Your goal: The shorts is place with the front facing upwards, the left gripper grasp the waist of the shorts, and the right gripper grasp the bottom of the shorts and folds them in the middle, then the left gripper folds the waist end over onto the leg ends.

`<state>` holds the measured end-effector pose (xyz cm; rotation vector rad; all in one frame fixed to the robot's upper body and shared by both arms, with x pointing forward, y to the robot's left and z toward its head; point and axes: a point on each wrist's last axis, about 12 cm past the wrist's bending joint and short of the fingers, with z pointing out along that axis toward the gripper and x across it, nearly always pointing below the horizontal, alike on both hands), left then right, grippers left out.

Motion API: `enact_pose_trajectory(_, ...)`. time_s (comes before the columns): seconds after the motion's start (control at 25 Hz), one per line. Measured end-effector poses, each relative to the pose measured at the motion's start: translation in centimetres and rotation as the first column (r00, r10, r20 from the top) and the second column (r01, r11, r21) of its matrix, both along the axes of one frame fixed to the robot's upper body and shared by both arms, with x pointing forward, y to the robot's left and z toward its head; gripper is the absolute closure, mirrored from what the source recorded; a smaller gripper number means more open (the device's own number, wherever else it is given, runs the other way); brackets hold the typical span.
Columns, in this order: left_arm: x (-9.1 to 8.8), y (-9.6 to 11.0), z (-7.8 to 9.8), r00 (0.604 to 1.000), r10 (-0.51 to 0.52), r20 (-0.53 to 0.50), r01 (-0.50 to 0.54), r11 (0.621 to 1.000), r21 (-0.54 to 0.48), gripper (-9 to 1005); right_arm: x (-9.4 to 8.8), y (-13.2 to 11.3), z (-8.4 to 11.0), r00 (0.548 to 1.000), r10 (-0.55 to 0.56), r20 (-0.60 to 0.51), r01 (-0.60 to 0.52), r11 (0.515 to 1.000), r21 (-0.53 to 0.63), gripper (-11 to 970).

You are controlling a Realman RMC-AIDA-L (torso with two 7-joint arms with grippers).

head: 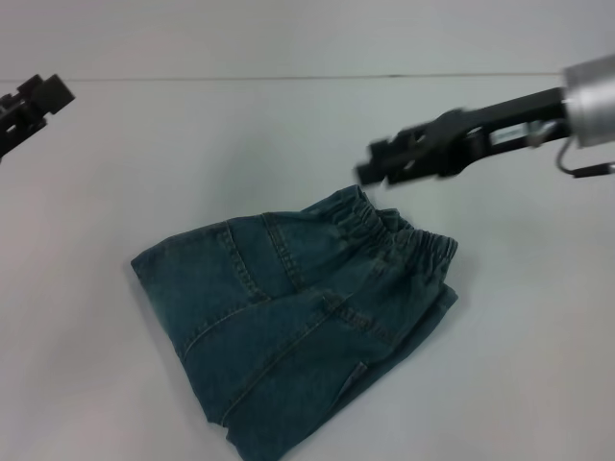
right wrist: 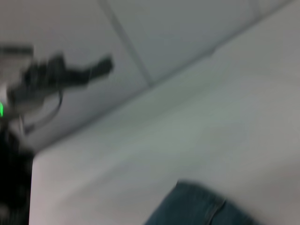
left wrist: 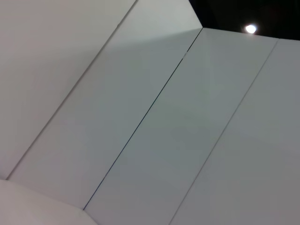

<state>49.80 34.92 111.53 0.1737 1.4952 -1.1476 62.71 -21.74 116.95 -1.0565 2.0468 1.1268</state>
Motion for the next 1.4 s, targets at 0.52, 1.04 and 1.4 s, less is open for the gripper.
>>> enact_pose_trajectory(0.52,-0.9,0.7,0.0,1.000,-0.005,0.000,0.005,1.000,0.012,89,-1.3,11.8,0.5,0.948,0.290,-0.134,-0.319,0.890,-0.326,276)
enact_pose_trajectory(1.04,-0.6,1.6,1.1,0.971,-0.185,-0.154,0.227,0.919,0.323,88,-3.2,14.9,-1.3,0.920,0.342,-0.193,-0.392,0.830,-0.397,276)
enact_pose_trajectory(1.4,-0.6,3.4,2.6,0.960,-0.154,-0.235,0.248,0.859,0.448,88,-4.5,16.2,-2.1,0.896,0.388,-0.213,-0.442,0.815,-0.375,277)
